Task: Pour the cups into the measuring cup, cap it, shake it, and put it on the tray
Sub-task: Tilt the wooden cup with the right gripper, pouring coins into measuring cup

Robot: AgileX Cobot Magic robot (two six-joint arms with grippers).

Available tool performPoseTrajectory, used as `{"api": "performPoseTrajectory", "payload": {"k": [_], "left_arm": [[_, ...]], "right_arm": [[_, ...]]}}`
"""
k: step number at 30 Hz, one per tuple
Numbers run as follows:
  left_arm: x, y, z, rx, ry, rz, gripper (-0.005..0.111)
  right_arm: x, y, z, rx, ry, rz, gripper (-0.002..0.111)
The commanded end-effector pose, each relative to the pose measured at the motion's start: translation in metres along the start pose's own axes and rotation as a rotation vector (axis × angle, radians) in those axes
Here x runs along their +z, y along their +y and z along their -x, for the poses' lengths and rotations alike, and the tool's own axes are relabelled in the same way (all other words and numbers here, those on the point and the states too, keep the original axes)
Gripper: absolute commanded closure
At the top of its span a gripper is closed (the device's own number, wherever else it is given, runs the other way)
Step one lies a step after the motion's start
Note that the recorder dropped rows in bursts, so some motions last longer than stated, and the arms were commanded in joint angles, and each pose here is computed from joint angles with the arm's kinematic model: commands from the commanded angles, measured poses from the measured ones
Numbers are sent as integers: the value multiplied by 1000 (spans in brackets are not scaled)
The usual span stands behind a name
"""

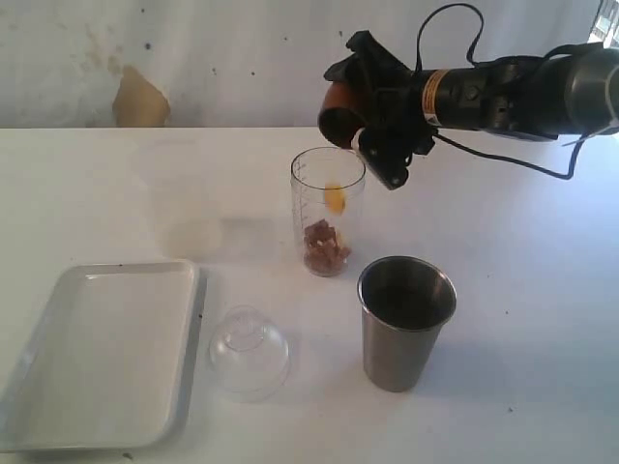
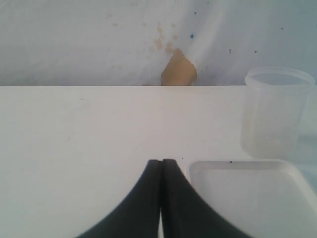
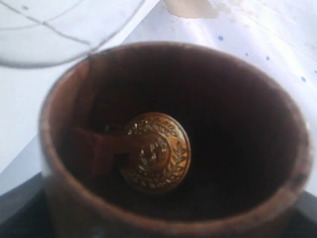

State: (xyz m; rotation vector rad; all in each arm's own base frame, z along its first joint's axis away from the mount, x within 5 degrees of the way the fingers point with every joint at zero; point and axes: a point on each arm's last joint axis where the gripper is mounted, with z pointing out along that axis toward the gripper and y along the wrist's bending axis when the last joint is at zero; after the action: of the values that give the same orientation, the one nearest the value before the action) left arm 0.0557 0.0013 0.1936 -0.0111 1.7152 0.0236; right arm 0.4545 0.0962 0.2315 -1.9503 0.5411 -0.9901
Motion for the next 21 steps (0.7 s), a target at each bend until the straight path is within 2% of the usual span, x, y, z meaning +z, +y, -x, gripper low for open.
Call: {"api": "performPoseTrajectory", "payload": {"k": [1,21], "left_arm": [[0,0,-2,2,2,-4,107],[0,0,-2,2,2,-4,107]], "right_arm": [[-4,-8,-5,-48,19,-17,108],[-12,-32,0,-150,26,-57,108]]}}
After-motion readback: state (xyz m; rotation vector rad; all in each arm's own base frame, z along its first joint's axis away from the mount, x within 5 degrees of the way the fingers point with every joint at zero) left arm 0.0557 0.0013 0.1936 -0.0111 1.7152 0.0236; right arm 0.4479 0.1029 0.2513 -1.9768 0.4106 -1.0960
